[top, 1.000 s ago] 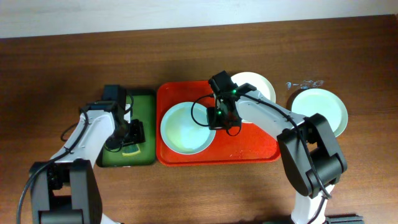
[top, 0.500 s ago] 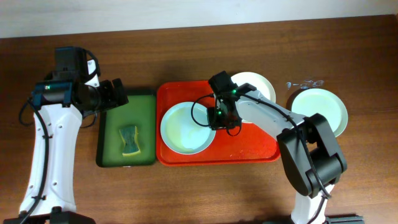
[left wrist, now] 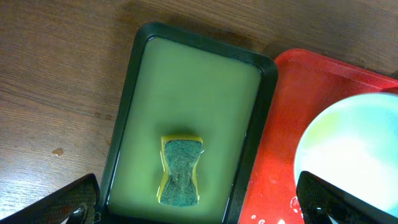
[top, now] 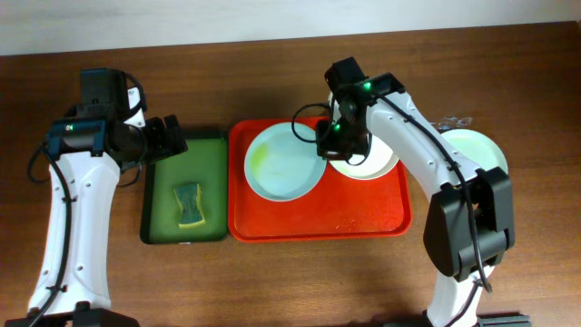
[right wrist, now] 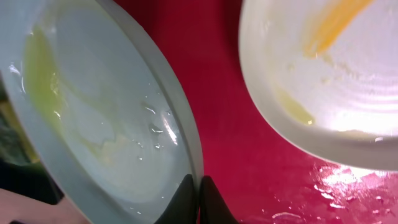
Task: Clean dirty plates on tray and stack at the side
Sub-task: 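Lift the light blue plate with the right gripper over the green tray, then carry the light blue plate right and stack it on the pale green plate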
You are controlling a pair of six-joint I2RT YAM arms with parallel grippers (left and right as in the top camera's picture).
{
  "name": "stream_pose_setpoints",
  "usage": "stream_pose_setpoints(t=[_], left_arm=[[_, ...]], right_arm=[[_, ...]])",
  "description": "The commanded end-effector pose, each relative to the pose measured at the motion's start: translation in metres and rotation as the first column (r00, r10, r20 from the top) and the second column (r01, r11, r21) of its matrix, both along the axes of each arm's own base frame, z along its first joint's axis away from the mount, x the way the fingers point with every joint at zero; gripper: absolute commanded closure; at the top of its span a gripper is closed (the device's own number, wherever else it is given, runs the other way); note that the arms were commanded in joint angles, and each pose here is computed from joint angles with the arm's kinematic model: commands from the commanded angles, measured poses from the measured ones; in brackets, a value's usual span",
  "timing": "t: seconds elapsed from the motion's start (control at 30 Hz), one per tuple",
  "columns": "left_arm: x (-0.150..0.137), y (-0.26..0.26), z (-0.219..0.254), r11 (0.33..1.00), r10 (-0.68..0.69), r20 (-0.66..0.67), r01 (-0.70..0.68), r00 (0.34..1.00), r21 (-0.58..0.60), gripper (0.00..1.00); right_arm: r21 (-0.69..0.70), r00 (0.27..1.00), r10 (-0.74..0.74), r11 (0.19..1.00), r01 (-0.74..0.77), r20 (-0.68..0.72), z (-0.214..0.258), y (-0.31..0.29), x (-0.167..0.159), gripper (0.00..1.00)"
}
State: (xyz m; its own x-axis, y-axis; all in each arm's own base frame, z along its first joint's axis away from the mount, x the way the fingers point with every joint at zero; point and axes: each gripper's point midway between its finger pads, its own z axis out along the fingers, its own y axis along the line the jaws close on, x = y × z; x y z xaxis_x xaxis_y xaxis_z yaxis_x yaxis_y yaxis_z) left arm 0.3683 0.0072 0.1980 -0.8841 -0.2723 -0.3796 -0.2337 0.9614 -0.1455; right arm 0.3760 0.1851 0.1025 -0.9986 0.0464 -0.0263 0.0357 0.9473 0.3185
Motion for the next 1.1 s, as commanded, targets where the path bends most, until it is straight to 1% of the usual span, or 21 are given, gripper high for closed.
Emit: stream_pose_setpoints(t=[0.0,0.07,0.17,0.2,0.23,0.27,0.3,0.33,0.4,0.43,0.5,0.53,0.57,0.63,0.67,0.73,0.9,0.97,1.0,1.03,1.07], left_arm=[[0.002,0.002,0.002,1.0,0.017,0.006,-0.017,1.0,0.0,0.01],[0.002,0.002,0.002,1.0,0.017,0.006,-0.017,1.0,0.001,0.01],[0.002,0.002,0.002,1.0,0.017,0.006,-0.017,1.0,0.001,0.01],[0.002,0.002,0.002,1.0,0.017,0.006,-0.017,1.0,0.001,0.01],[0.002,0.002,0.002,1.0,0.017,0.006,-0.017,1.0,0.001,0.01],[0.002,0.002,0.002,1.0,0.017,0.006,-0.017,1.0,0.0,0.01],[0.002,0.002,0.002,1.0,0.017,0.006,-0.017,1.0,0.001,0.01],[0.002,0.002,0.002,1.0,0.017,0.006,-0.017,1.0,0.001,0.01],[0.002,0.002,0.002,1.0,0.017,0.006,-0.017,1.0,0.001,0.01],[0.002,0.002,0.002,1.0,0.017,0.006,-0.017,1.0,0.001,0.01],[0.002,0.002,0.002,1.0,0.017,0.006,-0.017,1.0,0.001,0.01],[0.002,0.002,0.002,1.0,0.017,0.006,-0.017,1.0,0.001,0.01],[0.002,0.002,0.002,1.0,0.017,0.006,-0.017,1.0,0.001,0.01],[0.002,0.002,0.002,1.0,0.017,0.006,-0.017,1.0,0.001,0.01],[0.002,0.002,0.002,1.0,0.017,0.006,-0.017,1.0,0.001,0.01],[0.001,0.002,0.002,1.0,0.017,0.005,-0.017,1.0,0.001,0.01],[0.002,0.002,0.002,1.0,0.017,0.006,-0.017,1.0,0.001,0.01],[0.002,0.002,0.002,1.0,0.016,0.006,-0.016,1.0,0.001,0.01],[0.002,0.002,0.002,1.0,0.016,0.006,-0.016,1.0,0.001,0.01],[0.002,0.002,0.002,1.0,0.016,0.006,-0.016,1.0,0.001,0.01],[0.002,0.002,0.002,1.0,0.016,0.006,-0.016,1.0,0.001,0.01]], right_arm=[[0.043,0.997,0.032,0.998,-0.036,0.073,0.021,0.021,0.009,0.96],[0.055,0.993,0.036,0.998,-0.042,0.112,0.024,0.039,0.012,0.96],[0.058,0.967,0.018,0.998,-0.034,0.255,0.033,0.085,0.026,0.96],[0.053,0.952,0.015,0.998,-0.033,0.306,0.037,0.097,0.03,0.96],[0.025,0.914,0.029,0.999,-0.043,0.406,0.045,0.116,0.037,0.96],[-0.013,0.88,0.031,1.0,-0.028,0.474,0.051,0.122,0.043,0.96],[-0.085,0.823,0.054,0.996,-0.007,0.565,0.059,0.127,0.05,0.96],[-0.149,0.766,0.109,0.989,-0.017,0.634,0.068,0.131,0.057,0.96],[-0.267,0.603,0.28,0.957,-0.114,0.747,0.094,0.154,0.066,0.96],[-0.325,0.537,0.334,0.939,-0.115,0.775,0.105,0.159,0.07,0.96],[-0.466,0.383,0.445,0.884,-0.041,0.81,0.135,0.165,0.075,0.96],[-0.509,0.326,0.486,0.86,-0.017,0.811,0.147,0.172,0.074,0.96],[-0.562,0.254,0.537,0.826,0.034,0.805,0.165,0.179,0.069,0.96],[-0.624,0.173,0.601,0.765,0.159,0.781,0.195,0.183,0.061,0.96],[-0.634,0.151,0.616,0.741,0.22,0.773,0.209,0.181,0.058,0.96],[-0.63,0.112,0.627,0.725,0.28,0.771,0.228,0.185,0.051,0.96],[-0.628,0.112,0.625,0.726,0.28,0.772,0.229,0.184,0.051,0.96],[-0.564,0.125,0.553,0.775,0.284,0.823,0.226,0.183,0.052,0.96],[-0.489,0.192,0.451,0.826,0.28,0.872,0.207,0.175,0.054,0.96],[-0.435,0.29,0.367,0.872,0.222,0.884,0.176,0.17,0.056,0.96],[-0.367,0.418,0.293,0.924,0.108,0.86,0.139,0.171,0.054,0.96]])
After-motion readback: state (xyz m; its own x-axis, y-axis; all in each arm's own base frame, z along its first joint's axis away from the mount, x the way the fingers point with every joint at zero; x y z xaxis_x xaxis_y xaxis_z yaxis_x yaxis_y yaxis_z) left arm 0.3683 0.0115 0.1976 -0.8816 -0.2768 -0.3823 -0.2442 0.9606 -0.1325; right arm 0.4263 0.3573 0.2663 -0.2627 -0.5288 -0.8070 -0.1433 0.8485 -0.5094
